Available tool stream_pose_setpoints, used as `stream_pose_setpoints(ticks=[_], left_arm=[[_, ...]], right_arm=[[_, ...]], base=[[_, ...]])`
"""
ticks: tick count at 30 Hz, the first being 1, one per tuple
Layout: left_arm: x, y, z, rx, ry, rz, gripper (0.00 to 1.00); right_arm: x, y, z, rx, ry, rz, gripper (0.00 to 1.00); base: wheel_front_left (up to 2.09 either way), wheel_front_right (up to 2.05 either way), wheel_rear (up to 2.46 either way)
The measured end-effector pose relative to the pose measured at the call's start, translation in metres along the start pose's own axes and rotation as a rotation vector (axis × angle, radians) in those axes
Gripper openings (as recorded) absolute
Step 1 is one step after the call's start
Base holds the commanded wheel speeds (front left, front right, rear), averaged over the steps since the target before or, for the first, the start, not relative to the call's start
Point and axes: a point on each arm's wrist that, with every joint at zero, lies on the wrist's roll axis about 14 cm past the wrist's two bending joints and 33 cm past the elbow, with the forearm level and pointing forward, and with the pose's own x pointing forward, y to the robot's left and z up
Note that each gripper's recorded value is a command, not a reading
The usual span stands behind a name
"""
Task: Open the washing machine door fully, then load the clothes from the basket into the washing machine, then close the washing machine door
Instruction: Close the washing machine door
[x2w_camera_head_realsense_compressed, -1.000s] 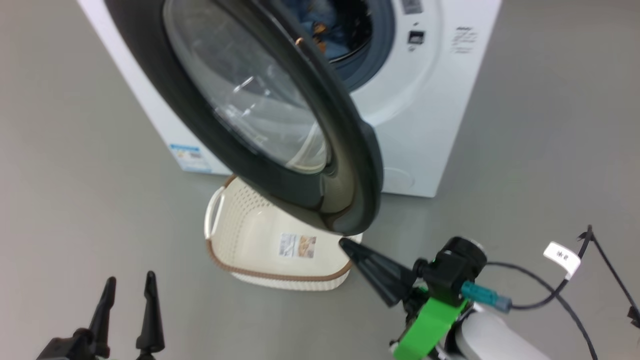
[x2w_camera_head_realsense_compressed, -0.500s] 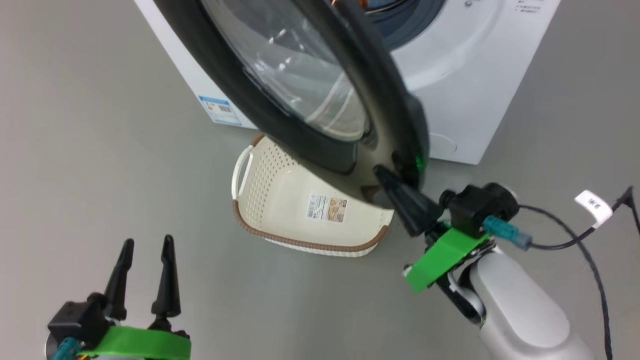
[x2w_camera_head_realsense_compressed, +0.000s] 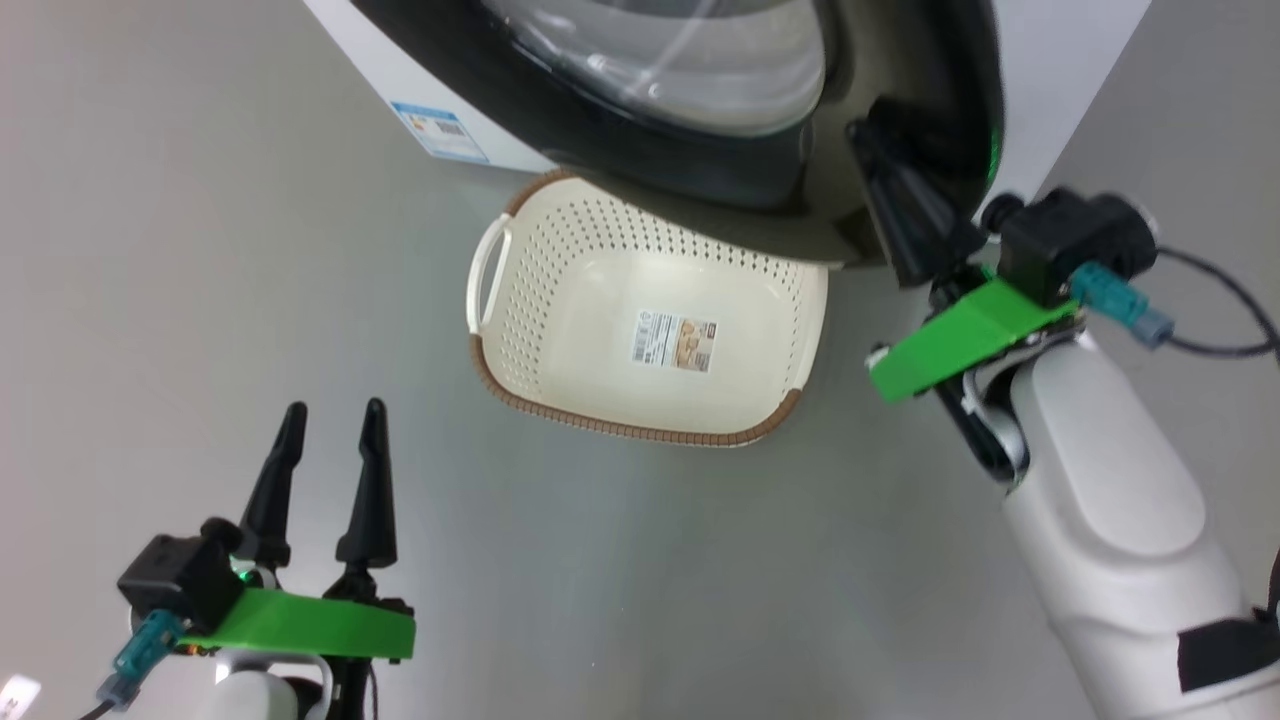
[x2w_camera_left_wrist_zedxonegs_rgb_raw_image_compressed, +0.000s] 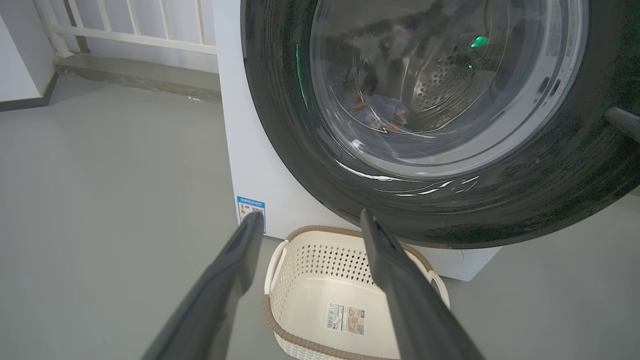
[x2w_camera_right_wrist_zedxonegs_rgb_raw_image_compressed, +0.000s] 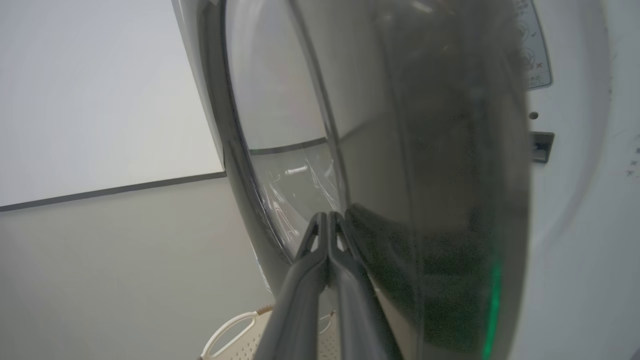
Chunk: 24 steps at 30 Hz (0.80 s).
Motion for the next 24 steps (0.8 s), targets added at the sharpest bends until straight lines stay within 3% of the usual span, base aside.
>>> stream_pose_setpoints(ticks=[19, 24], left_arm=[[0.039, -0.025, -0.036, -0.02, 0.082, -0.066, 1.0], [0.042, -0.028, -0.045, -0.021, 0.103, -0.075, 1.0]], right_arm=[[0.059, -0.097, 0.009, 0.036, -0.134, -0.198, 0.0], [0.062, -0.103, 0.006, 0.059, -0.146, -0.204, 0.0]], base=[[0.0, 0.0, 0.0], [0.0, 0.0, 0.0]])
